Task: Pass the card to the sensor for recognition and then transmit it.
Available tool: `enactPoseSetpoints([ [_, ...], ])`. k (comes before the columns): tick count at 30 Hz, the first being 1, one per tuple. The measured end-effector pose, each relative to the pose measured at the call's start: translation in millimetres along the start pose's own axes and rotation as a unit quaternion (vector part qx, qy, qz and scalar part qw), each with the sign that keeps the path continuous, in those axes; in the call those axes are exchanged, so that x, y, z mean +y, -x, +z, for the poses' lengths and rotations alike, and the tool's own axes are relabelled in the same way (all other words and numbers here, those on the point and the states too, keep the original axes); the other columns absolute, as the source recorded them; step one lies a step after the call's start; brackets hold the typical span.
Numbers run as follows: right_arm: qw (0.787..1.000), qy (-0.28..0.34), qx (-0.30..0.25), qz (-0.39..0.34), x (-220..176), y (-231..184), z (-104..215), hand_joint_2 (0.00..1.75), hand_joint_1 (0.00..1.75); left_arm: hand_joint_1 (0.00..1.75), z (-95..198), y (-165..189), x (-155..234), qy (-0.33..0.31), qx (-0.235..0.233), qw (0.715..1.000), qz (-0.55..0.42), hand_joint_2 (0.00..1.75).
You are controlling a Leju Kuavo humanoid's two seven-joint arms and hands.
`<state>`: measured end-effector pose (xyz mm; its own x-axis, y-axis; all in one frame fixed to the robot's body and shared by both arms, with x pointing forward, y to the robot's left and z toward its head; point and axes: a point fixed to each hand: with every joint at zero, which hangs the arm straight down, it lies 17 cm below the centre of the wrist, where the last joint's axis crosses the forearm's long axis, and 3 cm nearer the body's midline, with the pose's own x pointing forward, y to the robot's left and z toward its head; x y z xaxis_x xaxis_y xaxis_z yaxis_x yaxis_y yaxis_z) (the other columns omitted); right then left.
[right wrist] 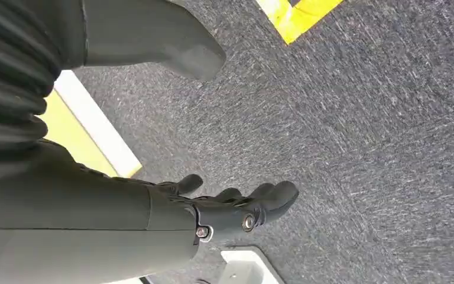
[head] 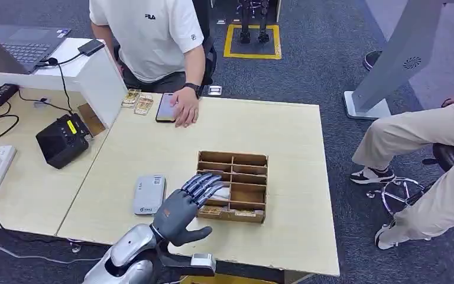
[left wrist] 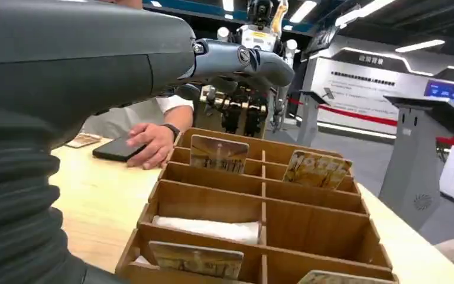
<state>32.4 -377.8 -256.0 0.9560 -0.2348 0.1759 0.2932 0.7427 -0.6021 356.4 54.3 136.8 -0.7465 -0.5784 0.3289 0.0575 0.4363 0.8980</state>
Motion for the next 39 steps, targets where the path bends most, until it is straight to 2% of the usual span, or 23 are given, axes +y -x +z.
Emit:
enactPoseSetpoints([
  [9, 1.0, 0.0, 0.0, 0.001, 0.0, -0.1, 0.0, 1.75, 0.0, 0.0, 2.4, 5.1, -11.1, 0.017, 0.005, 1.0, -0.01, 1.75],
  [24, 1.0, -0.001, -0.003, 0.009, 0.7, -1.7, 0.2, 1.75, 0.0, 0.0, -6.3, 27.0, -44.5, 0.057, 0.052, 0.988, -0.131, 1.75],
  [39, 1.0, -0.003, 0.0, 0.008, 1.8, -0.3, 0.8, 1.75, 0.0, 0.0, -7.3, 31.6, -57.1, 0.072, 0.062, 0.983, -0.155, 1.75],
])
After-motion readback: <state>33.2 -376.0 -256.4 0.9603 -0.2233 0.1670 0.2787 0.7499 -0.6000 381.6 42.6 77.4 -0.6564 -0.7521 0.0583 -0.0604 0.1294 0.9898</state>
